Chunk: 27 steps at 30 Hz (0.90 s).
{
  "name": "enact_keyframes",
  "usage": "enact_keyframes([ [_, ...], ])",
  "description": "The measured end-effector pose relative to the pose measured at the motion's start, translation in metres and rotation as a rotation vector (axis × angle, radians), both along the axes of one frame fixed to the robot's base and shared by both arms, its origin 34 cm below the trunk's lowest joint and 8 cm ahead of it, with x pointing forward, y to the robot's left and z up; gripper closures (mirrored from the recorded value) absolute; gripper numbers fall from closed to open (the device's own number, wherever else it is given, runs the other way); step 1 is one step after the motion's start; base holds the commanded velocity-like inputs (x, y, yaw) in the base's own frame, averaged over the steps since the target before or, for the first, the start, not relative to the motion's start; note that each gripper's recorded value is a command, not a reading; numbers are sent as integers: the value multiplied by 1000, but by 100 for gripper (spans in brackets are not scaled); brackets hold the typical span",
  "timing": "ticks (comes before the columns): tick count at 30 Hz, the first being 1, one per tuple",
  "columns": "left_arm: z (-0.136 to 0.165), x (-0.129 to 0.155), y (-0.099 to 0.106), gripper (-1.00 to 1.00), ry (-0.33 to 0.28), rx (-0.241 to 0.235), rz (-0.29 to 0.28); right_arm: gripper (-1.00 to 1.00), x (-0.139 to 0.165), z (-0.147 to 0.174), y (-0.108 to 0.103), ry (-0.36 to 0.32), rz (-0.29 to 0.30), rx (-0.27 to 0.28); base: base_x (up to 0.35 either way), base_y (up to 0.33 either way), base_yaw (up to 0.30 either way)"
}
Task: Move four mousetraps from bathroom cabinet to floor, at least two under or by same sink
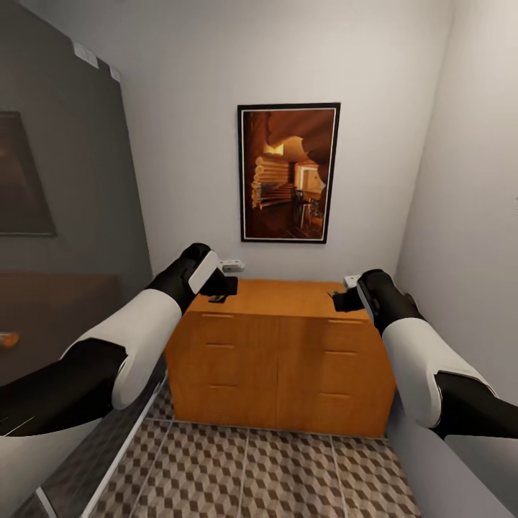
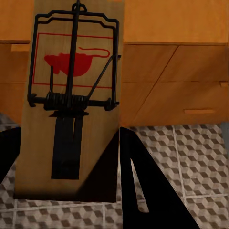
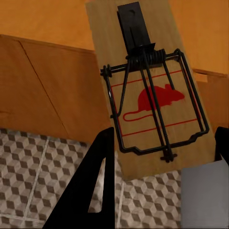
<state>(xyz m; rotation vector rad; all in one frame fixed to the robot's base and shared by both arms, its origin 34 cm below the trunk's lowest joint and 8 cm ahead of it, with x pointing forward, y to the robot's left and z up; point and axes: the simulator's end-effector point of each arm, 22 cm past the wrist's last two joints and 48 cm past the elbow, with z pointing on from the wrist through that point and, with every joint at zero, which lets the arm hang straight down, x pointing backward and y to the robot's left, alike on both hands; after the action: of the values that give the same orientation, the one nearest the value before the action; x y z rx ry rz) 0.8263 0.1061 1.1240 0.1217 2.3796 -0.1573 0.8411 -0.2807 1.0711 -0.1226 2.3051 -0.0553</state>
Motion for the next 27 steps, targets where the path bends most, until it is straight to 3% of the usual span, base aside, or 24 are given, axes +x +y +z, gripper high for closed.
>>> enact_keyframes([
  [8,-7,-2,1,100,17,0,1,100,0,-1,0,-1,2,0,-308,0,0],
  [16,-20,5,2,100,-2,-24,28,100,10,10,3,-74,25,-15,-66,0,0],
  [27,-37,2,7,100,33,-21,39,100,12,9,9,-79,33,-15,-216,0,0],
])
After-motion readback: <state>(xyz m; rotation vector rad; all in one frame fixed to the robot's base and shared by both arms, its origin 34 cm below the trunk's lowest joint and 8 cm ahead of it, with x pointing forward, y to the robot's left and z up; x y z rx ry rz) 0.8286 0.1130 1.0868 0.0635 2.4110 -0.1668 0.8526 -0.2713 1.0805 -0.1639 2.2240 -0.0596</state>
